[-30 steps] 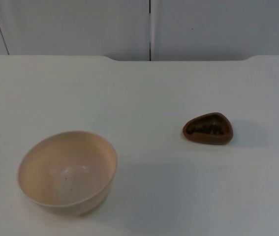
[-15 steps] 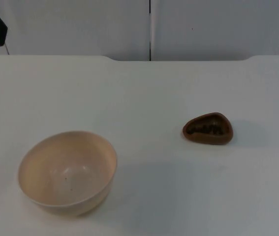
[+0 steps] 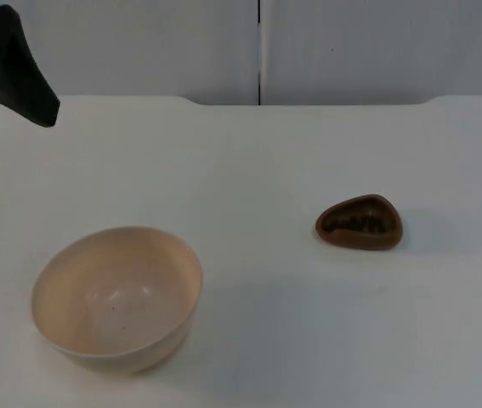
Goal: Pick up the bowl with the left hand and pour the coffee beans from the cup into the bowl with the right hand.
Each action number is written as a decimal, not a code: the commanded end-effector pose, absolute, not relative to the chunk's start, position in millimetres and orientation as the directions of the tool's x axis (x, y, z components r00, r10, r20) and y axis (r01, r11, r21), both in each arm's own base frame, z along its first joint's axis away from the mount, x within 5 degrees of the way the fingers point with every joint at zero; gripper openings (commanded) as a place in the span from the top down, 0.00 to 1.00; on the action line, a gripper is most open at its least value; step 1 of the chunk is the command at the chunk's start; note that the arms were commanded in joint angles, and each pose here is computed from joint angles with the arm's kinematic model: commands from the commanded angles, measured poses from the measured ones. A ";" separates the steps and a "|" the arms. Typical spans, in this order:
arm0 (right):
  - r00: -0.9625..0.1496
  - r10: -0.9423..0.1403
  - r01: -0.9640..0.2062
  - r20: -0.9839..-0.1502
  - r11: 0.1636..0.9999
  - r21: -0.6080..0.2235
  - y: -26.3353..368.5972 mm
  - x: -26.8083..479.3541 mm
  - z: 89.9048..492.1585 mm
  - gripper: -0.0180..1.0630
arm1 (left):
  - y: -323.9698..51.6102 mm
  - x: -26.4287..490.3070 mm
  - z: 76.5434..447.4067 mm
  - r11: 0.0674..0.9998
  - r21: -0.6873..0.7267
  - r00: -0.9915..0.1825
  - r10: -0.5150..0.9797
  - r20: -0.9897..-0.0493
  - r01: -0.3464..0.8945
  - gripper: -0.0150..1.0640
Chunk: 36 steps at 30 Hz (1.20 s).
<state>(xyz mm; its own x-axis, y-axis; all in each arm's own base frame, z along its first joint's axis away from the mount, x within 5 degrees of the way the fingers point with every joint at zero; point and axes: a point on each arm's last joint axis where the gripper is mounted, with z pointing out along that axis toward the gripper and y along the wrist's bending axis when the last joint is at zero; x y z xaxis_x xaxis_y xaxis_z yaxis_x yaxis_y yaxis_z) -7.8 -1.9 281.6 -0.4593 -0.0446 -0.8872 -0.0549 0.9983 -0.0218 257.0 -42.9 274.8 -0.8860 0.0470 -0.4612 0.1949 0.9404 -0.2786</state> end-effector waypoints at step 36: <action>-0.456 -0.046 -0.048 -0.889 0.998 -0.027 -2.0 -7.3 280.1 0.01 | -53.7 287.4 213.6 0.958 -0.276 -0.963 0.003 -0.270 0.081 0.01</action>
